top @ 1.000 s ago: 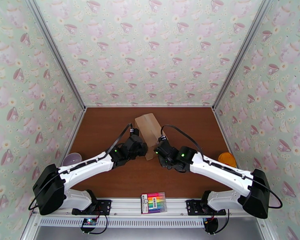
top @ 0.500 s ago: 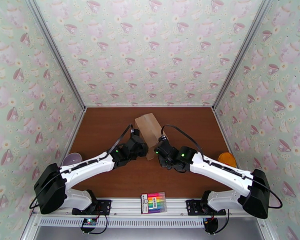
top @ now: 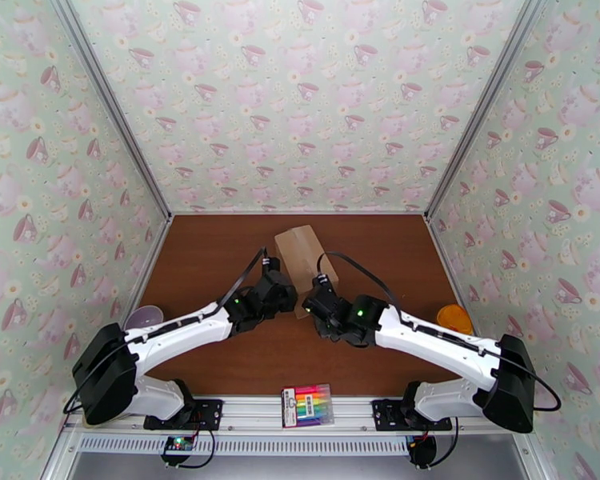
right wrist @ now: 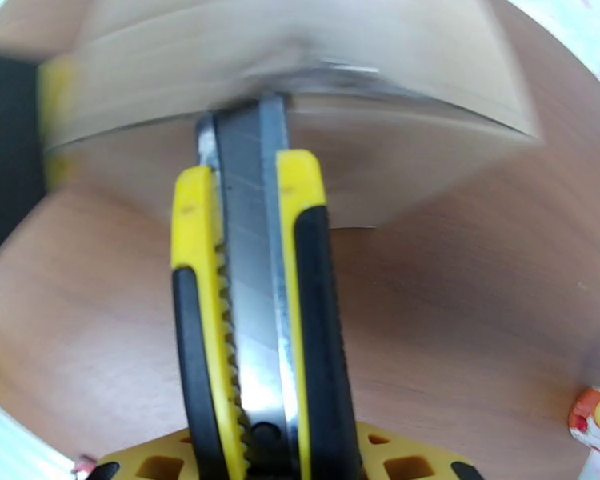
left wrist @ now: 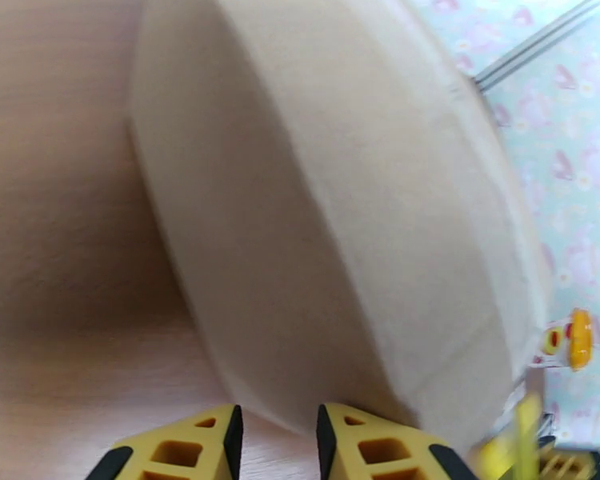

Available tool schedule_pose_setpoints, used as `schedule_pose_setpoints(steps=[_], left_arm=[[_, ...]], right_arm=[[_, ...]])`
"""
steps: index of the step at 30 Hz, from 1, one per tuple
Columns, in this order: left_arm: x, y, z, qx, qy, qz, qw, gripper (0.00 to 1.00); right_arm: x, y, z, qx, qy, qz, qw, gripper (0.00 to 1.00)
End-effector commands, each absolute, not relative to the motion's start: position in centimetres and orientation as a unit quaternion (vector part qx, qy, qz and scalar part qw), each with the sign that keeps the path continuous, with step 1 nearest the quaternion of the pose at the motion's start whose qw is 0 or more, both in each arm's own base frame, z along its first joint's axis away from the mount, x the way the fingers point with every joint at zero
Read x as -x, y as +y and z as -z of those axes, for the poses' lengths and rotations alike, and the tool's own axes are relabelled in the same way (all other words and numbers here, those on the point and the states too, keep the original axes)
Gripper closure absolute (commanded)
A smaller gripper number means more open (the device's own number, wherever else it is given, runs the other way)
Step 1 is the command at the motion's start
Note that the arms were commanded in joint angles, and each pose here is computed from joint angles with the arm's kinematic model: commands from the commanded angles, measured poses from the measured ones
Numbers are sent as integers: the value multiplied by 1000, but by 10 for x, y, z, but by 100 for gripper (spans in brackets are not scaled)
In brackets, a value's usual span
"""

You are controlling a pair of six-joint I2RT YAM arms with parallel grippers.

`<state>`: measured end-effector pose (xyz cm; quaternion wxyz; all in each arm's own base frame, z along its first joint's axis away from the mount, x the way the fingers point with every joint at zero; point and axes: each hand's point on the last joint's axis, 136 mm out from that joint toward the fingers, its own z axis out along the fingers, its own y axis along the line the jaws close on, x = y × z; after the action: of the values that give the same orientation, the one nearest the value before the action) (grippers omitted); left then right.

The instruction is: Unpack the express box

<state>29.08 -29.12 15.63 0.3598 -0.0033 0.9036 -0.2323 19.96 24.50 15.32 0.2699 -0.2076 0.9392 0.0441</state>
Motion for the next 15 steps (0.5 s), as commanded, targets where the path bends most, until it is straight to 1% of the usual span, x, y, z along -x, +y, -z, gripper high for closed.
schedule_pose_setpoints(steps=[1, 10, 15], left_arm=[[-296, -319, -199, -4, 871, 301, 389, 66], [-296, -318, -199, -5, 871, 299, 389, 66], [-293, -307, -200, -2, 873, 289, 393, 66]], right_arm=[[-195, 273, -169, 237, 926, -95, 279, 100], [-196, 276, -171, 238, 926, -98, 278, 100], [-197, 272, -165, 232, 929, -85, 276, 100]])
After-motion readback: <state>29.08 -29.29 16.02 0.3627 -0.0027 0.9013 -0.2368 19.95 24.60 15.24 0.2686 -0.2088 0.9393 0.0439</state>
